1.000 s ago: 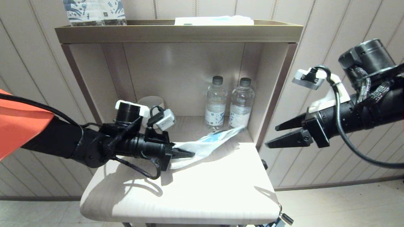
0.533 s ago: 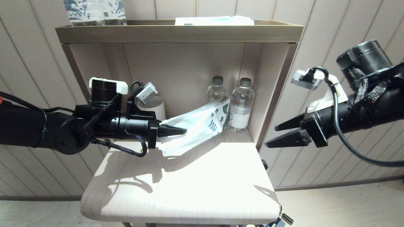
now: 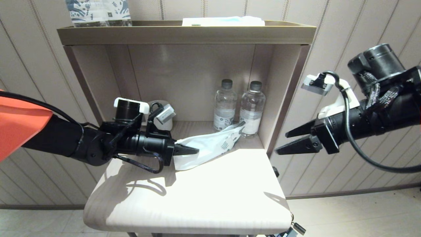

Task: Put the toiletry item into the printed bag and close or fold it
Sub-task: Close the strorage bag and place it on the desk

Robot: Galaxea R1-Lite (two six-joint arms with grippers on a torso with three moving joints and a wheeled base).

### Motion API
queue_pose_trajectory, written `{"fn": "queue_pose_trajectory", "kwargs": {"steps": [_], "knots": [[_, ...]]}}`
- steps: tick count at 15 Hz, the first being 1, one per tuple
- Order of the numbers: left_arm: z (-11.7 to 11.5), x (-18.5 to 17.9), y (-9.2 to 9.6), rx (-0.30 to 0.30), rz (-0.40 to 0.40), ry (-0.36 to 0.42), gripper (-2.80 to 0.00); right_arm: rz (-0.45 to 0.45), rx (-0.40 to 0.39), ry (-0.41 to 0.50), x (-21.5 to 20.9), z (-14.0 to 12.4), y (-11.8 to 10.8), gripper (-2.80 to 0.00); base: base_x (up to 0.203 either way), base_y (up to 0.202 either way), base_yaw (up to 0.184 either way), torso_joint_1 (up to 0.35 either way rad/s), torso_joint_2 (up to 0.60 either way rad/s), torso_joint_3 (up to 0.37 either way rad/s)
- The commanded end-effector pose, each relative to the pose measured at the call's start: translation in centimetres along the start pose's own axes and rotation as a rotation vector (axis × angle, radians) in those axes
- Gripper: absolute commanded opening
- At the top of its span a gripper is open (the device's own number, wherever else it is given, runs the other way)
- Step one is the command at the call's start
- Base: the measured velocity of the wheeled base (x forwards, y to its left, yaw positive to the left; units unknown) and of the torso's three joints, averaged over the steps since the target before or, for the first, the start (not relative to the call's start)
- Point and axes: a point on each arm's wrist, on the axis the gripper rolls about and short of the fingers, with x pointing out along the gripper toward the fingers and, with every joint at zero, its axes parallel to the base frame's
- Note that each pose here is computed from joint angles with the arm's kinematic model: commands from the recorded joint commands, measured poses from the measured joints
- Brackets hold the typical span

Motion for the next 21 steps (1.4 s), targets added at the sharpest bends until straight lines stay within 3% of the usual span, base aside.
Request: {"fn": "queue_pose_trajectory", "kwargs": {"steps": [1,7,10,13,15,17,21], "knots": [[0.2,0.0,-0.3,0.013,-0.009,-0.006,-2.80,0.007,0.002,0.006,0.2,0.0,-0.1,0.00,0.000,0.000,0.000,0.000,0.00,0.000],[3.1,-3.2,-1.7,0.080,0.033,-0.076,-2.80,-0.006,-0.011,-0.016,0.3,0.1,-0.3,0.00,0.000,0.000,0.000,0.000,0.00,0.000],[2.2,-2.7,-1.2,0.059,0.012,-0.059,-2.80,-0.005,-0.011,-0.014,0.5,0.1,-0.4,0.00,0.000,0.000,0.000,0.000,0.00,0.000],[-0.8,0.3,-0.1,-0.008,-0.034,0.012,-2.80,-0.001,-0.004,-0.005,0.9,0.0,-0.7,0.00,0.000,0.000,0.000,0.000,0.00,0.000],[-2.6,2.0,0.0,0.001,-0.059,0.057,-2.80,0.001,0.002,0.002,1.2,-0.1,-0.8,0.00,0.000,0.000,0.000,0.000,0.00,0.000],[-2.5,2.1,0.0,0.008,-0.051,0.058,-2.80,0.000,0.000,-0.001,1.2,0.0,-0.9,0.00,0.000,0.000,0.000,0.000,0.00,0.000],[0.0,0.3,-1.0,0.063,-0.030,0.002,-2.80,-0.002,0.005,-0.002,1.1,0.0,-0.9,0.00,0.000,0.000,0.000,0.000,0.00,0.000]]}}
